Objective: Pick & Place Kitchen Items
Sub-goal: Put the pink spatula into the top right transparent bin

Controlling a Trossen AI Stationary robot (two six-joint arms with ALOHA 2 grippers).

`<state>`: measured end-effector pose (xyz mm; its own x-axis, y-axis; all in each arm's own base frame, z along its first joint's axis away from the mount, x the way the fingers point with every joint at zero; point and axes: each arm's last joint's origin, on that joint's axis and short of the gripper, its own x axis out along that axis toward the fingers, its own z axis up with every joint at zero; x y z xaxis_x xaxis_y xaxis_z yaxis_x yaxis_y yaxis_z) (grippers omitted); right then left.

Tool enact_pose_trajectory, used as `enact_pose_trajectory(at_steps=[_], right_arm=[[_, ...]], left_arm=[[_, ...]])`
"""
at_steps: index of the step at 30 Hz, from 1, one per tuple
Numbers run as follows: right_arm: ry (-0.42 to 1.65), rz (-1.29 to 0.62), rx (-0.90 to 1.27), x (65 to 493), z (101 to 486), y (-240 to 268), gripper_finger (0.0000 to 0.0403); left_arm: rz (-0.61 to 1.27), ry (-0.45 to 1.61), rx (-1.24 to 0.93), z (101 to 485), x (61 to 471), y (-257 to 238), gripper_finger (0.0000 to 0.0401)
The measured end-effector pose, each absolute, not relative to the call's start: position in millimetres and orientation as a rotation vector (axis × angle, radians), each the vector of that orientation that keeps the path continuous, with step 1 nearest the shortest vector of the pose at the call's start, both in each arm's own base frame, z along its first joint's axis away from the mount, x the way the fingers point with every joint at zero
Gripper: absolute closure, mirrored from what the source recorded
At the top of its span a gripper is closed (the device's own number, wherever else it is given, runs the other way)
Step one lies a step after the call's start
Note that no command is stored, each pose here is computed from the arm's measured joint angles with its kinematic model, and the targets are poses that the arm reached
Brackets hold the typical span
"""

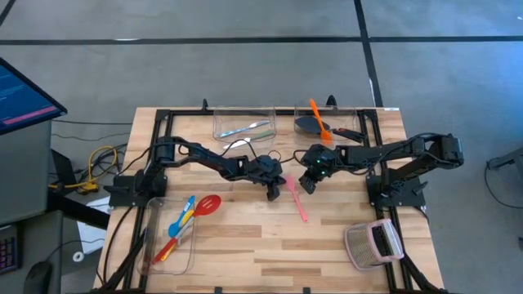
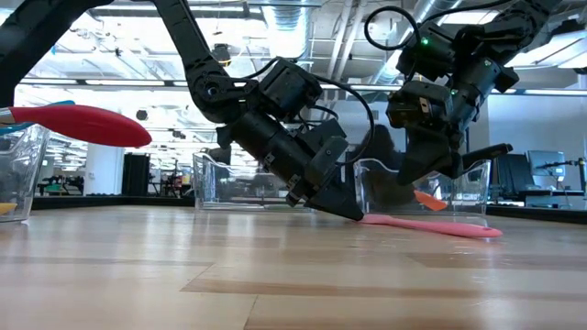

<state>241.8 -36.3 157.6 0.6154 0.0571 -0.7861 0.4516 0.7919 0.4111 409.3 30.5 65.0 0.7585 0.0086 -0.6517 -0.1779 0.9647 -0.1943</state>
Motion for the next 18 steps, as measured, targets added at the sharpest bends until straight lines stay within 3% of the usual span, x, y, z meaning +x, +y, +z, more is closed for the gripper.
enact_pose_trajectory(at_steps=[5, 18], right_arm=[[0.925, -0.230, 0.684, 246, 145, -44, 0.0382], [0.946, -0.082, 0.807, 257, 112, -68, 0.0220]], left_arm=[[0.103, 0.705, -0.251, 65, 409, 31, 0.0399], [0.098, 0.706, -0.237, 65, 409, 31, 0.0399]])
